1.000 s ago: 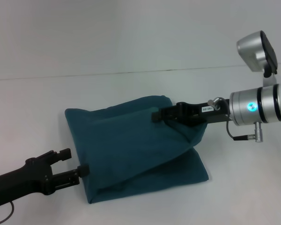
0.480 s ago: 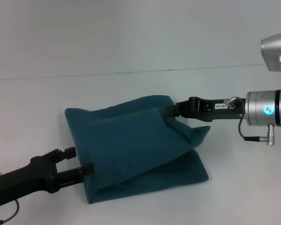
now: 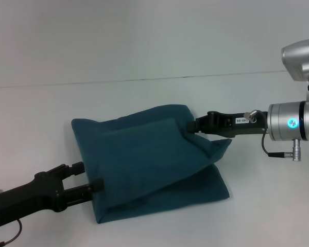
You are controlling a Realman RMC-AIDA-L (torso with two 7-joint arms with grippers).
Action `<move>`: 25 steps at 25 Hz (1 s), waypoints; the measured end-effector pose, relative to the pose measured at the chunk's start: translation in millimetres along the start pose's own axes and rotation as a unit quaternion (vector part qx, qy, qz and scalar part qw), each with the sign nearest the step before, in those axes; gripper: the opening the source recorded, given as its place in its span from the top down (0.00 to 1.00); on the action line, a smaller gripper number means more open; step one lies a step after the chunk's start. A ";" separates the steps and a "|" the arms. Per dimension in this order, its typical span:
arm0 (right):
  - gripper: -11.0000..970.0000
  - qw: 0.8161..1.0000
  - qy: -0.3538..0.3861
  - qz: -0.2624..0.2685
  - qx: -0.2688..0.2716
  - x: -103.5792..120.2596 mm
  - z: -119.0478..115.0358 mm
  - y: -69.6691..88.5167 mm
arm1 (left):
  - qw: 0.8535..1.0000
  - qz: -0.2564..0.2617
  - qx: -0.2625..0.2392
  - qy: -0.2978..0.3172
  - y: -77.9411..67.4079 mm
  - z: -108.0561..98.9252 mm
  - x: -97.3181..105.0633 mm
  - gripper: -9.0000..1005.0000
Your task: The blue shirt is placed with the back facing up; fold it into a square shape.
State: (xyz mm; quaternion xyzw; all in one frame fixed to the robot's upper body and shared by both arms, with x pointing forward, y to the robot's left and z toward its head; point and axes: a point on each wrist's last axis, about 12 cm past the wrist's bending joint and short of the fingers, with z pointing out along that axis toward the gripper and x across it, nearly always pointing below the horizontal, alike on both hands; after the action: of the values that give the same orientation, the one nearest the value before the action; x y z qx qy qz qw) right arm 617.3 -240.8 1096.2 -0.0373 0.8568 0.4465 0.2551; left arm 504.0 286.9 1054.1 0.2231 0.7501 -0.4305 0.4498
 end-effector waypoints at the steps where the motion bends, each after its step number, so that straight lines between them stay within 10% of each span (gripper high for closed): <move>1: 0.95 1.000 0.004 0.002 0.003 -0.1 -0.7 -0.5 | 1.000 -0.001 0.001 0.000 -0.2 0.2 0.3 0.07; 10: 0.75 1.000 0.014 0.006 0.015 -5.4 -6.2 -1.3 | 1.000 -0.005 0.001 -0.001 -0.7 0.9 1.7 0.07; 25: 0.76 0.999 0.032 0.001 0.012 1.9 0.5 1.2 | 1.000 -0.006 0.004 -0.002 -1.1 1.6 1.1 0.07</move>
State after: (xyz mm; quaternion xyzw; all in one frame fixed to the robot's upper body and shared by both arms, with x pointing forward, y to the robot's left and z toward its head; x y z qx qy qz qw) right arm 615.5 -239.4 1096.0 -0.0477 0.8698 0.4354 0.2270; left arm 503.4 284.9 1053.3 0.2197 0.7488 -0.4363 0.4480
